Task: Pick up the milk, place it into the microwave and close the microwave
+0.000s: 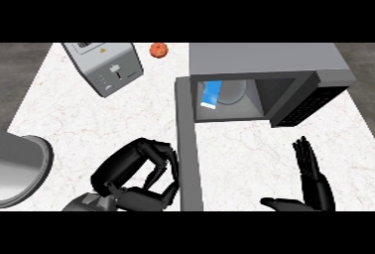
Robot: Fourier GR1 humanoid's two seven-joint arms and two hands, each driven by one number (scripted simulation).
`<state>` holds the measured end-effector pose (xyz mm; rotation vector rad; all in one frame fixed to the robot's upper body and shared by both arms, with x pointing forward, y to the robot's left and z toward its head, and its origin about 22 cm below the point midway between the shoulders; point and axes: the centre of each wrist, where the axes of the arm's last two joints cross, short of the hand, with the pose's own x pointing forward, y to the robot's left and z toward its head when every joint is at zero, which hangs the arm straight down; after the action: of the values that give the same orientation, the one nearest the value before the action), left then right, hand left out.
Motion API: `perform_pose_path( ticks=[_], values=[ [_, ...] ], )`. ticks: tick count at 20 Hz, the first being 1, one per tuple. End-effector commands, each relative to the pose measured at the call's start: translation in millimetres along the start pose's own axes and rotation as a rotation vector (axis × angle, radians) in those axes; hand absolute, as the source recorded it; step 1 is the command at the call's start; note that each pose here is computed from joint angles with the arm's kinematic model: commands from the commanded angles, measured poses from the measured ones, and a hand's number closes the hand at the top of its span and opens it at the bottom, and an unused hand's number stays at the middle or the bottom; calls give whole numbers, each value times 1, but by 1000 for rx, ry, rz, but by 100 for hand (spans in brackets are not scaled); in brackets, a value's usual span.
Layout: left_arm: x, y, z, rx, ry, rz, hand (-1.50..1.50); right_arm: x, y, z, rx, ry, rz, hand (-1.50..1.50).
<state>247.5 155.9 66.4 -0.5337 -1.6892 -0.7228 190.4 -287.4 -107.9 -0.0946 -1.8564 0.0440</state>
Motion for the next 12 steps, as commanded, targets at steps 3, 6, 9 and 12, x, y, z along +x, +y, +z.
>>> perform_pose_path(
  ticks=[3, 6, 9, 12],
  values=[
    [-57, -43, -31, -84, 77, -68, 150, 34, -36, 11, 32, -55, 48, -150],
    [-89, -53, -32, -74, 95, -118, 150, 52, -27, 35, 66, -84, 46, -150],
    [-98, -67, -45, -25, 24, -146, 150, 78, -38, 34, 99, -120, -39, -150],
    [-120, -73, -51, 30, 1, -161, 150, 87, -24, 28, 96, -162, -73, -150]
  ],
)
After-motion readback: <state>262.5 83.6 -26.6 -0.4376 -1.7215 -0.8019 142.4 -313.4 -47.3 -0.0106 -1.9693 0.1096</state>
